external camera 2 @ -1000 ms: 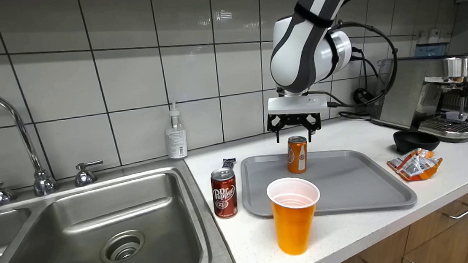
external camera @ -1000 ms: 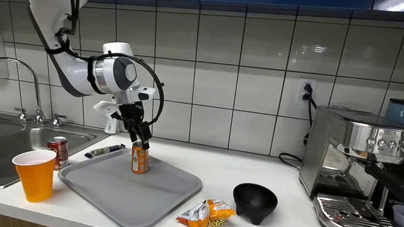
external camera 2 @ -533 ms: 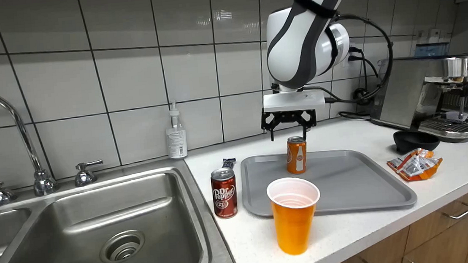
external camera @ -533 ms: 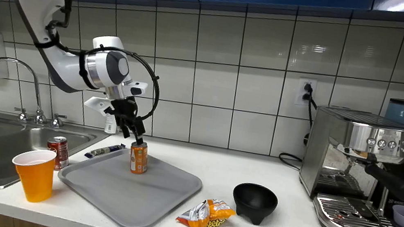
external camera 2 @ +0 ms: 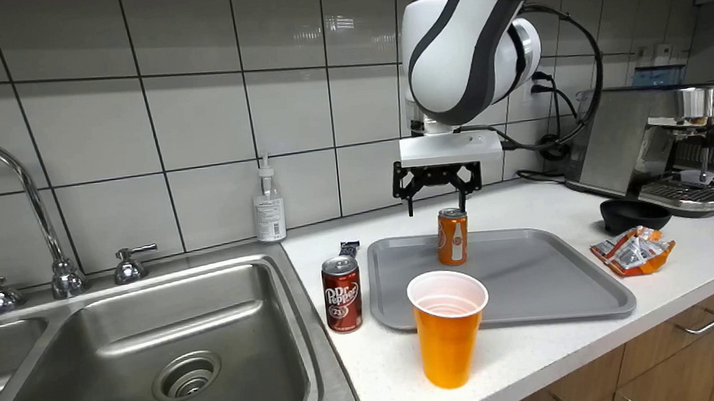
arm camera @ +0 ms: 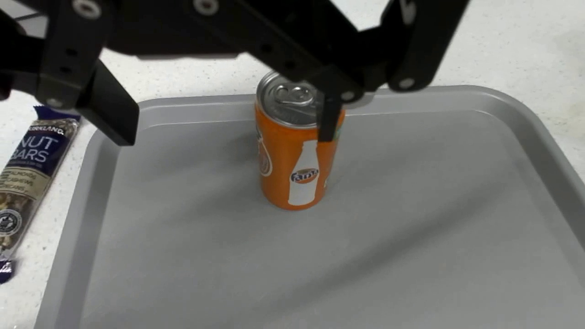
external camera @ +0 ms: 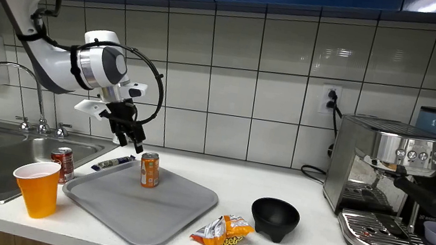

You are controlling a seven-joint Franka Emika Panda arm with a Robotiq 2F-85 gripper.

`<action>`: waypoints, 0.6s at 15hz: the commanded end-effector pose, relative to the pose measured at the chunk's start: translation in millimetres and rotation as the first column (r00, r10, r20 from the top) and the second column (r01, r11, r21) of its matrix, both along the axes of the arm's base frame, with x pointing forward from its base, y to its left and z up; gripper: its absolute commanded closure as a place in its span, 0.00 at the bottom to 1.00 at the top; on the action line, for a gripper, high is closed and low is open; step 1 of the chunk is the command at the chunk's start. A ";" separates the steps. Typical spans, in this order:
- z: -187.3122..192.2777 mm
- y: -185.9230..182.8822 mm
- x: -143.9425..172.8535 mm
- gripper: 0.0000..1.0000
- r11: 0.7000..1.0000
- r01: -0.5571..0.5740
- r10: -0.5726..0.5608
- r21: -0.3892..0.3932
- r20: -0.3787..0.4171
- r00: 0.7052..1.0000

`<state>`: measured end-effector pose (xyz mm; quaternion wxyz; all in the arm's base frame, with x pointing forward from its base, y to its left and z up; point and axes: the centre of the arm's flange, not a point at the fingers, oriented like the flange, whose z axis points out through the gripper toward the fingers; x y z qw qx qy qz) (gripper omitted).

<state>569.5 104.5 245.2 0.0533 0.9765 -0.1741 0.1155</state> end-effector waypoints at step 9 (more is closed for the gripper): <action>19.6 15.0 -49.9 0.00 0.990 -0.122 0.113 -0.069 -0.129 0.985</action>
